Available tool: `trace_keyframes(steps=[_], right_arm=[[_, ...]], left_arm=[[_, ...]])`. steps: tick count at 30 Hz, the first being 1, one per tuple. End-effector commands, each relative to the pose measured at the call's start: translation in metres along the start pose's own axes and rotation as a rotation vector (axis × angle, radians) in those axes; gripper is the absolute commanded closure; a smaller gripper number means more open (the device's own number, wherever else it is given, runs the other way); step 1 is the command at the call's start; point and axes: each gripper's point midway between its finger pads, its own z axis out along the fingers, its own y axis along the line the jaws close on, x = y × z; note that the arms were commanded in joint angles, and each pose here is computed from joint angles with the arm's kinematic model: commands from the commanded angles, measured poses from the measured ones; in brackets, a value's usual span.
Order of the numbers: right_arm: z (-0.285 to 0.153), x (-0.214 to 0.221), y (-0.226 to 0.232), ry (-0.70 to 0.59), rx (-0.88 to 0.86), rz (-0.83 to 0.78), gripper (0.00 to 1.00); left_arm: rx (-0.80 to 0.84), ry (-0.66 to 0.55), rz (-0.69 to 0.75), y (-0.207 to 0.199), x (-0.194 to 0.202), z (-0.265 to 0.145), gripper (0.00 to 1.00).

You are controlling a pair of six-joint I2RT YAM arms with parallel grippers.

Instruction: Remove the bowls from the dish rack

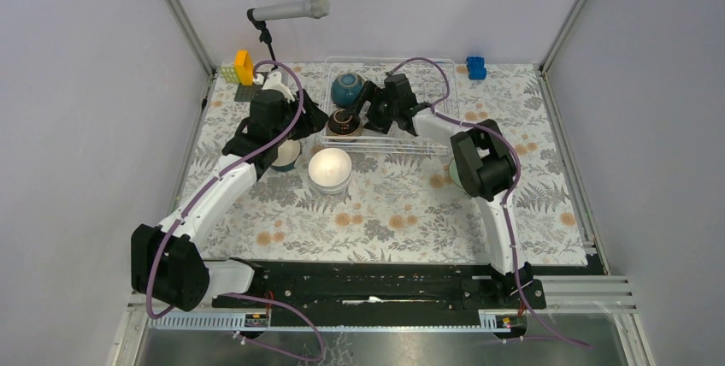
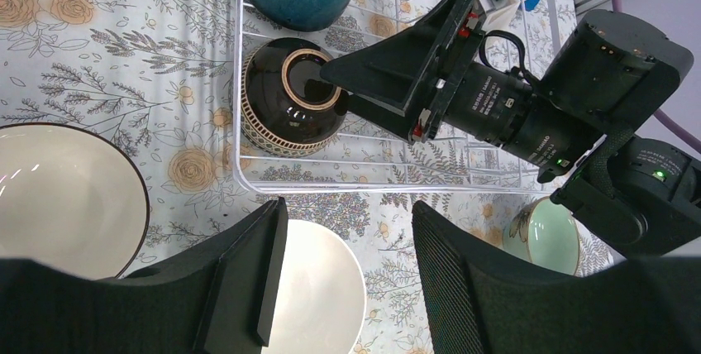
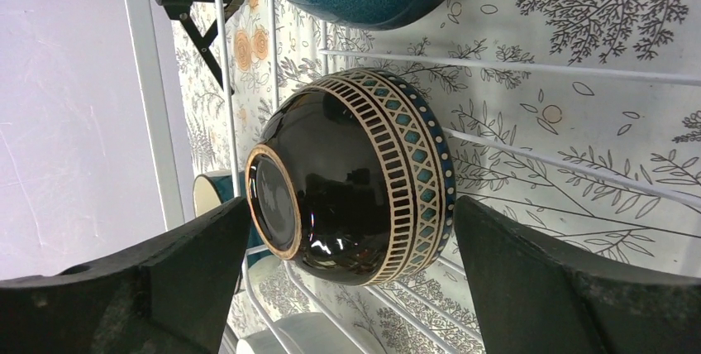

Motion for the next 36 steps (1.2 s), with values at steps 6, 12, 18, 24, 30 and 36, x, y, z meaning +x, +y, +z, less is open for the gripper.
trace_keyframes(steps=[6,12,18,24,30,36], right_arm=[[0.009,-0.004,-0.027,0.037,0.123,-0.007,0.0],[0.009,-0.003,-0.031,0.033,0.146,-0.01,0.0],[0.011,-0.006,-0.042,0.026,0.203,-0.042,0.0],[0.019,0.009,-0.027,0.079,0.086,0.043,0.0],[0.014,0.003,-0.008,0.064,0.0,0.049,0.05],[-0.003,-0.008,0.016,0.043,-0.105,0.072,0.25]], left_arm=[[0.037,-0.047,0.006,-0.008,-0.012,-0.005,0.38],[0.042,-0.045,0.006,-0.009,-0.012,-0.005,0.38],[0.04,-0.05,0.006,-0.009,-0.013,-0.006,0.38],[0.048,-0.05,0.005,-0.011,-0.013,-0.008,0.38],[0.04,-0.054,0.009,-0.009,-0.014,-0.01,0.38],[0.034,-0.056,0.016,-0.008,-0.015,-0.011,0.38]])
